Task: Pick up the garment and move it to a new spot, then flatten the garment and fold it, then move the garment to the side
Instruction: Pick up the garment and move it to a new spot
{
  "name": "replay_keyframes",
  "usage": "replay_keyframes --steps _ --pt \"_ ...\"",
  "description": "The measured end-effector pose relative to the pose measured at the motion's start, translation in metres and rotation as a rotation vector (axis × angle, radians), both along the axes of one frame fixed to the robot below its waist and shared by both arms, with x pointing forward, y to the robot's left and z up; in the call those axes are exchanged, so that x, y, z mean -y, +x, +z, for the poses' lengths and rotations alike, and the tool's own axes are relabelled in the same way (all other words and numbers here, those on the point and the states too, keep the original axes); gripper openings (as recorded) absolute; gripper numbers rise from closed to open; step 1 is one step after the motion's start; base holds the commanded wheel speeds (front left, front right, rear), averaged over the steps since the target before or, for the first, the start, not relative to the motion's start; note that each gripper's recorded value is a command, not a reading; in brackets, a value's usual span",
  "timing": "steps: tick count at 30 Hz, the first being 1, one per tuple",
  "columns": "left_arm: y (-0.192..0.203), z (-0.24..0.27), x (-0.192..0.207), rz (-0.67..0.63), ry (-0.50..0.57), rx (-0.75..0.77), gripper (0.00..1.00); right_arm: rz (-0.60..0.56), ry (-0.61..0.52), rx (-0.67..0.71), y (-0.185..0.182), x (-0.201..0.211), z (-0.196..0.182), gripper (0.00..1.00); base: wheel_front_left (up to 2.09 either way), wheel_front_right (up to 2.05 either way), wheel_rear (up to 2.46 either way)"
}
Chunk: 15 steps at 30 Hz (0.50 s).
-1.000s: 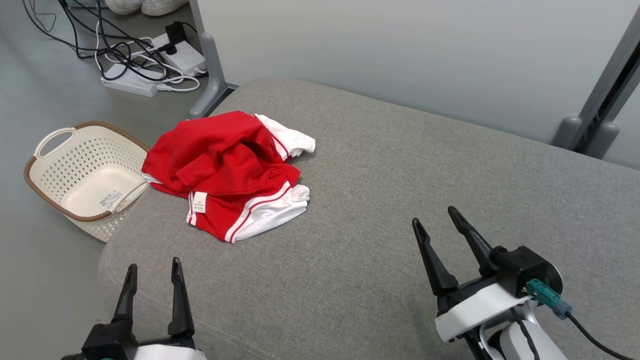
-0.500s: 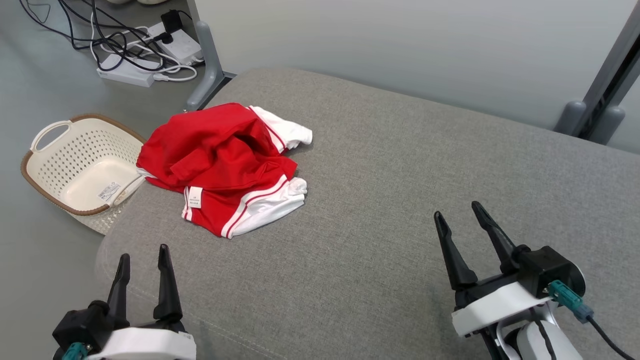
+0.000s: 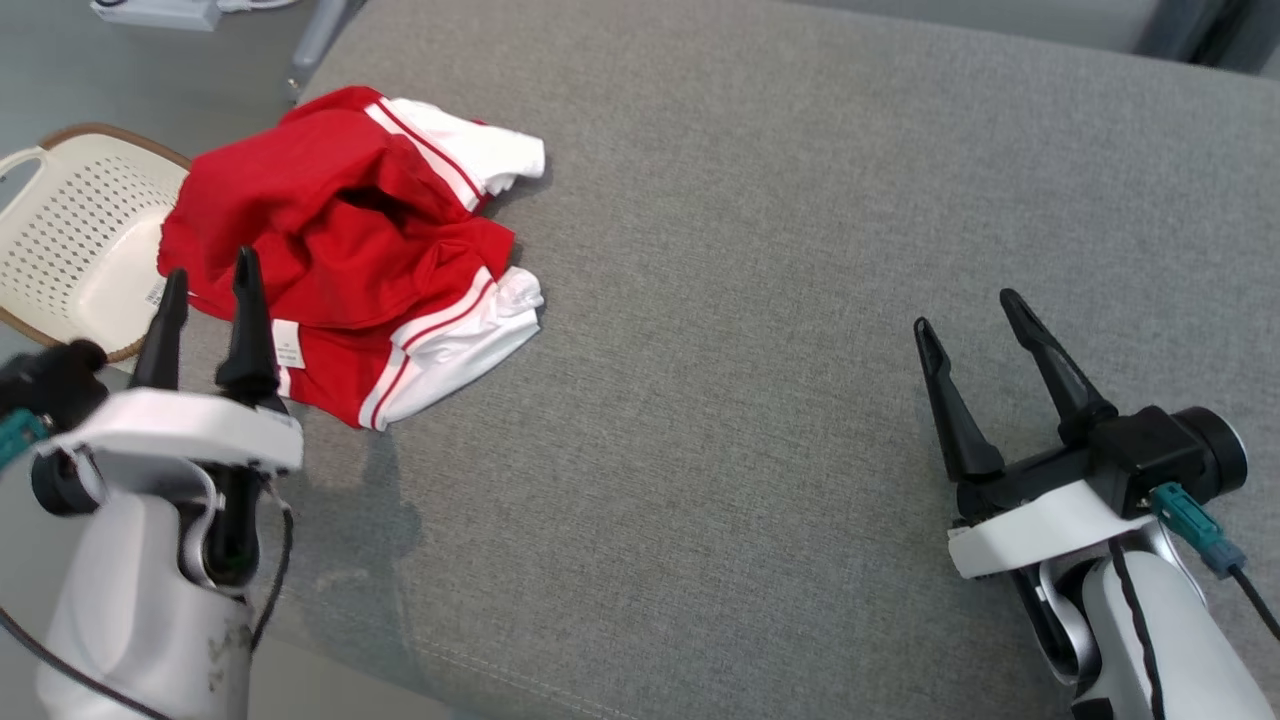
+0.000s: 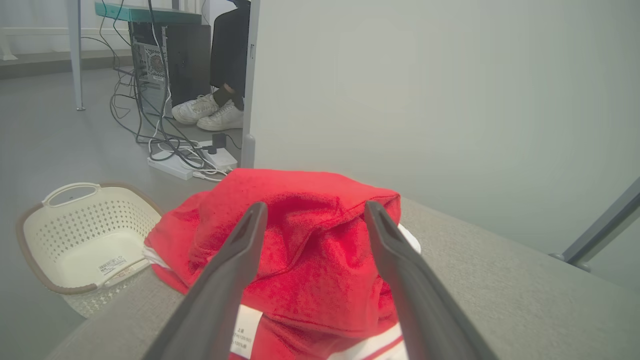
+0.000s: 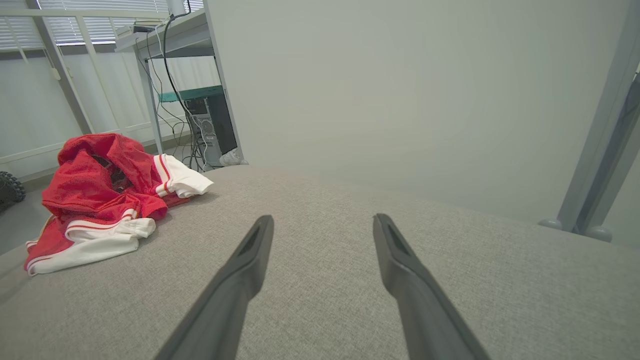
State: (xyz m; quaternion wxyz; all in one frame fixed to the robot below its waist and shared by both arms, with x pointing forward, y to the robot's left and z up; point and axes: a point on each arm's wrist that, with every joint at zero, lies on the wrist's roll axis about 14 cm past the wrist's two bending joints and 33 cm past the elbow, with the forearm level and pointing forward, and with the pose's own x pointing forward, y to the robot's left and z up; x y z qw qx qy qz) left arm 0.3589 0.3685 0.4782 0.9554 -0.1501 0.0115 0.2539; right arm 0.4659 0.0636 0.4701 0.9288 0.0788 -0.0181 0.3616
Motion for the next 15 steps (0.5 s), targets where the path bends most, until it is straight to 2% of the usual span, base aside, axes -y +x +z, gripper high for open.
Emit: replay_keyframes --steps 7,12,15 --pt "0.064 -0.025 -0.013 -0.109 -0.005 -0.199 1.0 -0.042 -0.006 -0.052 0.022 0.017 -0.035 1.0 0.0 0.0 0.0" --pt "0.08 -0.068 -0.009 -0.157 -0.1 -0.4 1.0 -0.058 -0.021 -0.074 0.027 0.026 -0.051 1.0 0.0 0.0 0.0" --pt "0.091 -0.072 -0.015 -0.174 -0.06 -0.451 1.0 -0.077 -0.023 -0.082 0.03 0.034 -0.056 1.0 0.0 0.0 0.0"
